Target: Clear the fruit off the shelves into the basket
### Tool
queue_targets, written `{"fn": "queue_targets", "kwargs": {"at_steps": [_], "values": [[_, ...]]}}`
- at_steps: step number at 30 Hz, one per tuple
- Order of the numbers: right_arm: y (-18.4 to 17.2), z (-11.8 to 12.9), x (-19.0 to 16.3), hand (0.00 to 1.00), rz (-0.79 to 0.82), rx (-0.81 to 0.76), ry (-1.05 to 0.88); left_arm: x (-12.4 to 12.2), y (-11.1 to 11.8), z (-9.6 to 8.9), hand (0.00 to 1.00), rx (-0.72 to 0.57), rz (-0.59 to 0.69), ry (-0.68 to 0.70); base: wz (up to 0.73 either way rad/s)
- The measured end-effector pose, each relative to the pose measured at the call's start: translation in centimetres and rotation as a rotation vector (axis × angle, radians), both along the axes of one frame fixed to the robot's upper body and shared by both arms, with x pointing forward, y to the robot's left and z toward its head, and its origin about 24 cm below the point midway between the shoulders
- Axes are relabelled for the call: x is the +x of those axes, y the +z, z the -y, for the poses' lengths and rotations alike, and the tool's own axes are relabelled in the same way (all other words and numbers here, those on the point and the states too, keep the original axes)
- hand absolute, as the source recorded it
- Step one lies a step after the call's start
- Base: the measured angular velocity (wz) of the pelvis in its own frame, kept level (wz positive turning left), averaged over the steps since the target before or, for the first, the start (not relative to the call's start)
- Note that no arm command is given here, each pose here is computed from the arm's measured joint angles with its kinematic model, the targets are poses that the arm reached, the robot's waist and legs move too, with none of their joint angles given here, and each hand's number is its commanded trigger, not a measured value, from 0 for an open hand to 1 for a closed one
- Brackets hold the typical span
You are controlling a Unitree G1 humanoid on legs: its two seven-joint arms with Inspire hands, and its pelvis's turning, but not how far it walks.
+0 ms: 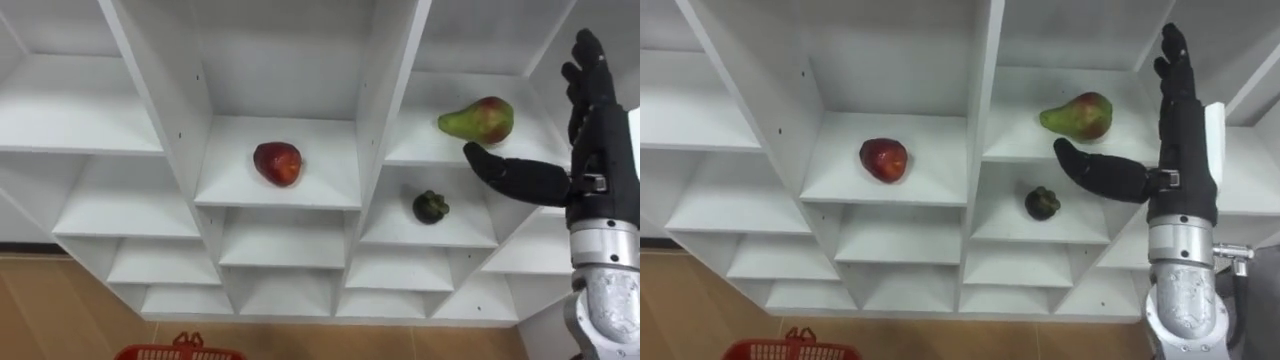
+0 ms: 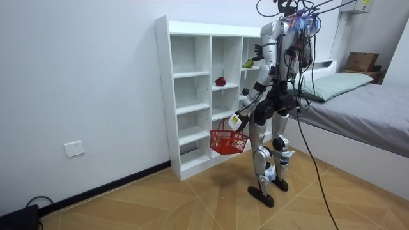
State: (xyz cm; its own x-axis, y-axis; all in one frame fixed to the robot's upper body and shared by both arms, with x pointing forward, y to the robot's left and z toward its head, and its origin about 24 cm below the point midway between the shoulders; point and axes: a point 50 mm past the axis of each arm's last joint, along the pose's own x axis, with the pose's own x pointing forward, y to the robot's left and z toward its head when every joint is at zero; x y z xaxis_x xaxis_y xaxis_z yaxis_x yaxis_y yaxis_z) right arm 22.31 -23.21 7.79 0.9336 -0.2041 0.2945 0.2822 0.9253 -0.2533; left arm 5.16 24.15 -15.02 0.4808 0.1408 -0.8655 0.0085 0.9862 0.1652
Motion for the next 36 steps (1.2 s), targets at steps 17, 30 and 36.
{"fn": "queue_targets", "kwargs": {"at_steps": [17, 30, 36], "values": [[-3.6, 1.8, 0.5, 0.0, -0.166, 0.108, -0.054, 0.2, 0.0, 0.0, 1.0, 0.027, -0.006, -0.026, 0.01], [-3.3, 2.8, 2.3, 0.0, -0.196, 0.108, -0.017, -0.1, 0.1, -0.6, 1.0, 0.033, -0.032, -0.02, 0.04], [-3.8, 3.5, 2.8, 0.0, -0.231, 0.097, -0.032, -0.3, 0.2, -1.0, 1.0, 0.057, -0.044, -0.052, 0.01]]}}
